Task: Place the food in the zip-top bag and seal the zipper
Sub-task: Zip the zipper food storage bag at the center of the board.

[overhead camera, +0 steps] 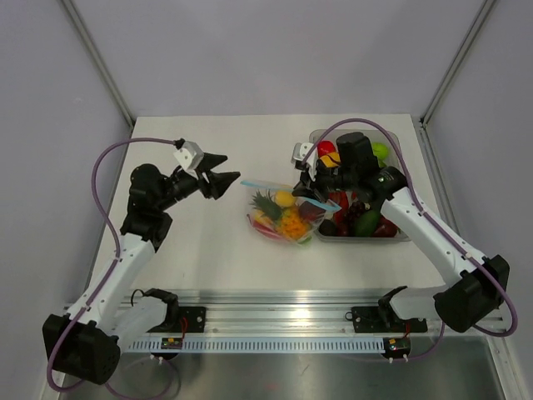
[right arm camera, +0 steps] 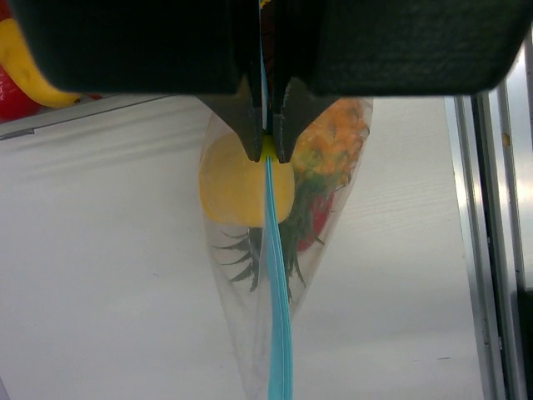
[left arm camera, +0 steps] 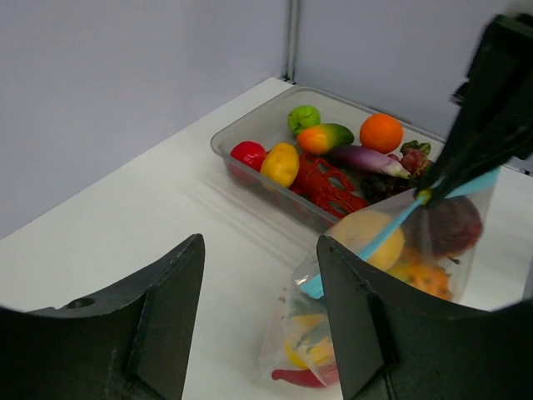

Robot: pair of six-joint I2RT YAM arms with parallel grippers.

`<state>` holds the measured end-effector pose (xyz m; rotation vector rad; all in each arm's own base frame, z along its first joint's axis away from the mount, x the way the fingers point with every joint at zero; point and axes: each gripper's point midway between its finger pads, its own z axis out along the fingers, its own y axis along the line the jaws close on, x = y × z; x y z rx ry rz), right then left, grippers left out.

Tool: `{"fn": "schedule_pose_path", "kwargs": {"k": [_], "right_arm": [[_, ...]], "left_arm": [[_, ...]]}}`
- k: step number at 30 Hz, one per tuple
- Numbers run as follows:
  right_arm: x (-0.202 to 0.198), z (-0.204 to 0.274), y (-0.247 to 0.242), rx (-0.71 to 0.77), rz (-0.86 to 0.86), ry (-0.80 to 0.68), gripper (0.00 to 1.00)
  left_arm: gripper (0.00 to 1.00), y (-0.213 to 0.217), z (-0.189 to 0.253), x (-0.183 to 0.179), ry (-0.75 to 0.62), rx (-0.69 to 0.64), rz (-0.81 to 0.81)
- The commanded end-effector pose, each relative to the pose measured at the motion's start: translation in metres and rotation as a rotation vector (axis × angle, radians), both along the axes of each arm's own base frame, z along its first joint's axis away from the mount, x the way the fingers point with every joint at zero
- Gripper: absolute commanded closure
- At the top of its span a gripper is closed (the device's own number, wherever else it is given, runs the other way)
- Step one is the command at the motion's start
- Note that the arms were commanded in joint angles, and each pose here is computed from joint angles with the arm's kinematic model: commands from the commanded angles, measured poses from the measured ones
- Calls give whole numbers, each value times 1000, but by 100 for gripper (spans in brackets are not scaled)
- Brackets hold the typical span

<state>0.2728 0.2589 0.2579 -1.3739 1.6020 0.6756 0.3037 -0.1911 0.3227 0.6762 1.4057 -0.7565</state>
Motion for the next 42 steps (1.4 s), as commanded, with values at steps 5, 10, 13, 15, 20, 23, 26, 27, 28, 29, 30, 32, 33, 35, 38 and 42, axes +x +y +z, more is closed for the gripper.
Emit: {"fn": "schedule_pose_path", "kwargs": {"k": [5, 10, 13, 15, 20, 23, 26, 27, 28, 29, 30, 32, 33, 35, 38, 42], "right_arm": [[13, 39, 21, 80, 72, -73, 100], [12, 44, 26, 92, 100, -55, 100], [12, 42, 26, 81, 101, -39, 100], [13, 42, 25, 79, 96, -40, 100], [12, 41, 25, 80, 99, -36, 100], [11, 41, 26, 82, 104, -32, 100], [10, 42, 27, 85, 107, -31, 100], [10, 41, 27, 85, 107, -30, 100], [10, 41, 27, 85, 106, -28, 100], [10, 42, 26, 85, 106, -33, 100], [10, 42, 26, 85, 104, -33, 100], [10, 43, 25, 84, 101, -40, 100], [10, 41, 25, 80, 98, -40, 100], [10, 42, 23, 78, 94, -47, 100], [9, 39, 19, 65, 79, -58, 100], [6, 33, 15, 53, 69, -52, 100]], "left_arm": [[37, -19, 2, -39, -321, 241, -153], [23, -41, -23, -33, -306, 409, -175], [23, -50, -28, -30, -317, 444, -190], [25, -54, -30, -28, -322, 446, -204], [34, -66, -32, -23, -308, 435, -249], [40, -70, -30, -22, -300, 423, -266], [53, -73, -31, -20, -287, 411, -271], [58, -74, -32, -19, -285, 409, -272], [75, -74, -32, -19, -278, 405, -269], [85, -74, -32, -18, -273, 402, -265], [98, -74, -31, -18, -269, 401, -259], [100, -72, -32, -16, -249, 399, -241], [100, -71, -33, -16, -247, 400, -235], [100, -64, -30, -12, -233, 400, -182], [100, -49, -32, -4, -237, 424, -84], [100, -29, -41, 8, -206, 429, 15]]}}
